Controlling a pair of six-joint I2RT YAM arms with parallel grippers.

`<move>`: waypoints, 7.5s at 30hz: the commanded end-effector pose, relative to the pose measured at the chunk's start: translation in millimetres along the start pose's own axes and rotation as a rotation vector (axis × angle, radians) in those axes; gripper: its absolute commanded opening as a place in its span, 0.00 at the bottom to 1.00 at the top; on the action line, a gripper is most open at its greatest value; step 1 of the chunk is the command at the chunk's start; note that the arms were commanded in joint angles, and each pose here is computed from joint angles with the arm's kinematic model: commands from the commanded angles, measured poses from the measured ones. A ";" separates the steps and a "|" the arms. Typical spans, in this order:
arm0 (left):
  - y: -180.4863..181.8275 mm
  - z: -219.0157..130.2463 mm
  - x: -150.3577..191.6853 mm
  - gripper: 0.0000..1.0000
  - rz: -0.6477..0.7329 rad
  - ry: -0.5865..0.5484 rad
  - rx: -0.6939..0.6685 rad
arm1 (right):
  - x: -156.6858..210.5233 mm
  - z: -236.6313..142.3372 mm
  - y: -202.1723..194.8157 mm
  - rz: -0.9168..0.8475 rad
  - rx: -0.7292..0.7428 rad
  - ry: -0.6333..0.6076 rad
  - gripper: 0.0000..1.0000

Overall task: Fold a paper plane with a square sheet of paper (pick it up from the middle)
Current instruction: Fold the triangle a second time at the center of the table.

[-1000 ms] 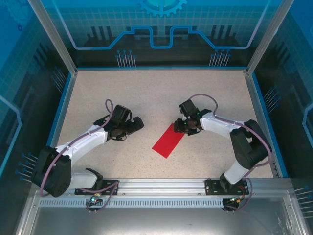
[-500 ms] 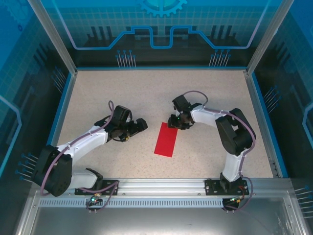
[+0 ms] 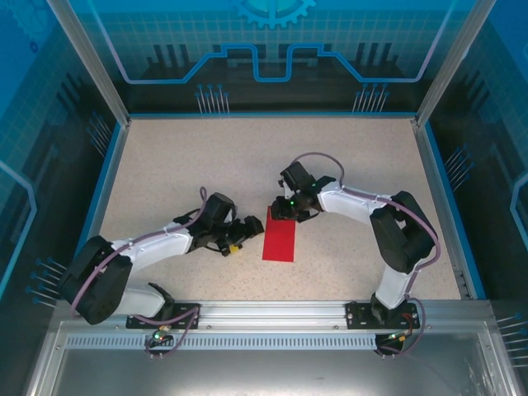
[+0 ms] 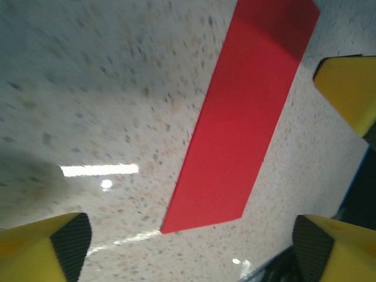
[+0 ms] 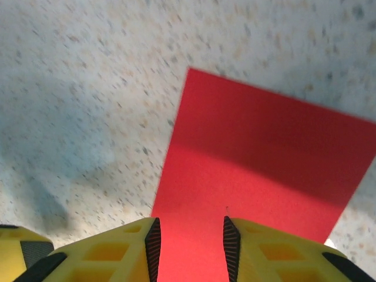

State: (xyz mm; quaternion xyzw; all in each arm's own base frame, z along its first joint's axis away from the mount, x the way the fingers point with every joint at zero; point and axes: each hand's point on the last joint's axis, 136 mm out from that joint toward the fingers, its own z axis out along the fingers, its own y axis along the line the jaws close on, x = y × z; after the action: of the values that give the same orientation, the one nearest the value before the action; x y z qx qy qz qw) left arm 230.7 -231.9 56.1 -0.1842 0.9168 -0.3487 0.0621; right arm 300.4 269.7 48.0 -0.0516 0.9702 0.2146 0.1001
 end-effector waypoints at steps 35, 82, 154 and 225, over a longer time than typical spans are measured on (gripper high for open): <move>-13.6 41.0 43.1 0.64 -0.027 0.147 -0.045 | 31.1 33.0 -57.2 0.314 -0.145 0.146 0.31; -65.8 33.8 41.4 0.51 0.094 0.126 0.127 | 39.9 39.7 -70.2 0.355 -0.125 0.182 0.28; -61.8 70.2 27.0 0.12 0.100 0.115 0.074 | 68.2 -1.1 -35.8 0.057 -0.198 0.167 0.08; -50.8 85.0 25.3 0.11 0.115 0.132 0.019 | 66.5 4.0 -47.6 0.071 -0.131 0.175 0.07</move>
State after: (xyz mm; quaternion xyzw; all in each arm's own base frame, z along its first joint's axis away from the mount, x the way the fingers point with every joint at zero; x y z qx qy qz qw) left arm 244.7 -326.4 29.8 -0.1190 0.9198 -0.3728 0.0286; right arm 244.5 226.5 12.2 -0.0415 0.9579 0.2838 0.0118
